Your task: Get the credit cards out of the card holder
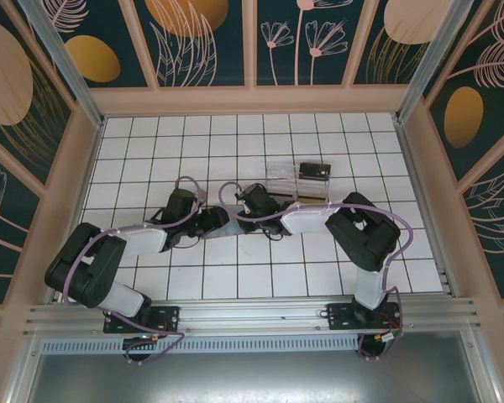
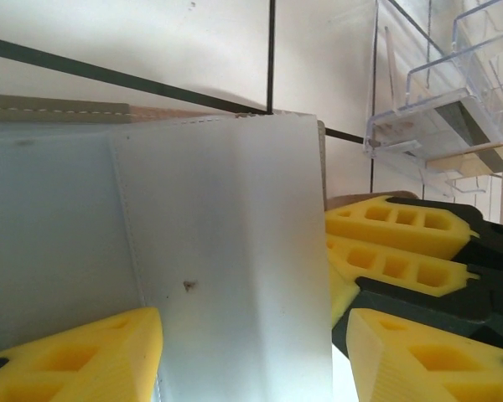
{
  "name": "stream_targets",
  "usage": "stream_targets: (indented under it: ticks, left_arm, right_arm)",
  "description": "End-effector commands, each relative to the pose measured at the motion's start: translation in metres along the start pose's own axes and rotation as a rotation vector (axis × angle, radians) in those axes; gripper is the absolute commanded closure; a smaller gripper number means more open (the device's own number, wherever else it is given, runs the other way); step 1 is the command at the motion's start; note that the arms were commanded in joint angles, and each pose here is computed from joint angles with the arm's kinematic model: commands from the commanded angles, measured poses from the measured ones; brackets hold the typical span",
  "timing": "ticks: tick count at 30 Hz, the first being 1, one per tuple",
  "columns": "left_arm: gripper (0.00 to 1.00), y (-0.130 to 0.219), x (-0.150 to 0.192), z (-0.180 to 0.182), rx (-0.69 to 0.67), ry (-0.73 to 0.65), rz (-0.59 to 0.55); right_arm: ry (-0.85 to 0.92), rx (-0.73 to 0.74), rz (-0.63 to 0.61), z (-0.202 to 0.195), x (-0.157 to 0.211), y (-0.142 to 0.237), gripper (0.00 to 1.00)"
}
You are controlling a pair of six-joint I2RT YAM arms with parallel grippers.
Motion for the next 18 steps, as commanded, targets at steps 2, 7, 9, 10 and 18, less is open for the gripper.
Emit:
stream_targets:
  ticks: [2, 7, 9, 10, 18]
  left_arm:
    - [0.39, -0.004, -0.007, -0.013, 0.068, -0.009, -0.004]
    - [0.39, 0.001, -0.010, -0.014, 0.045, -0.019, -0.024]
    - [0.38, 0.008, -0.013, -0.012, -0.012, -0.033, -0.049]
    - [0.38, 0.012, -0.014, -0.009, -0.043, -0.036, -0.059]
    - [0.36, 0.022, -0.004, 0.018, -0.229, -0.025, -0.044]
  right_arm:
    - [-0.006, 0.011, 0.062, -0.002, 0.016, -0.011, 0.81]
    - [-0.006, 0.012, 0.062, -0.002, 0.016, -0.011, 0.81]
    - [-0.006, 0.013, 0.063, -0.002, 0.017, -0.011, 0.81]
    - [-0.005, 0.012, 0.061, -0.002, 0.017, -0.010, 0.81]
    - [-0.004, 0.009, 0.059, -0.002, 0.017, -0.010, 0.81]
Point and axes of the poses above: each hand's point on the last joint's axis, 136 mm out from that joint toward the fingers, its own y axis back along the fingers, its own z axis along the line the jaws close on, x = y × z, the point moved 5 cm from there along y, back along the fingers, and after that the axes turned 10 degrees about -y, right-handed, at the moved point
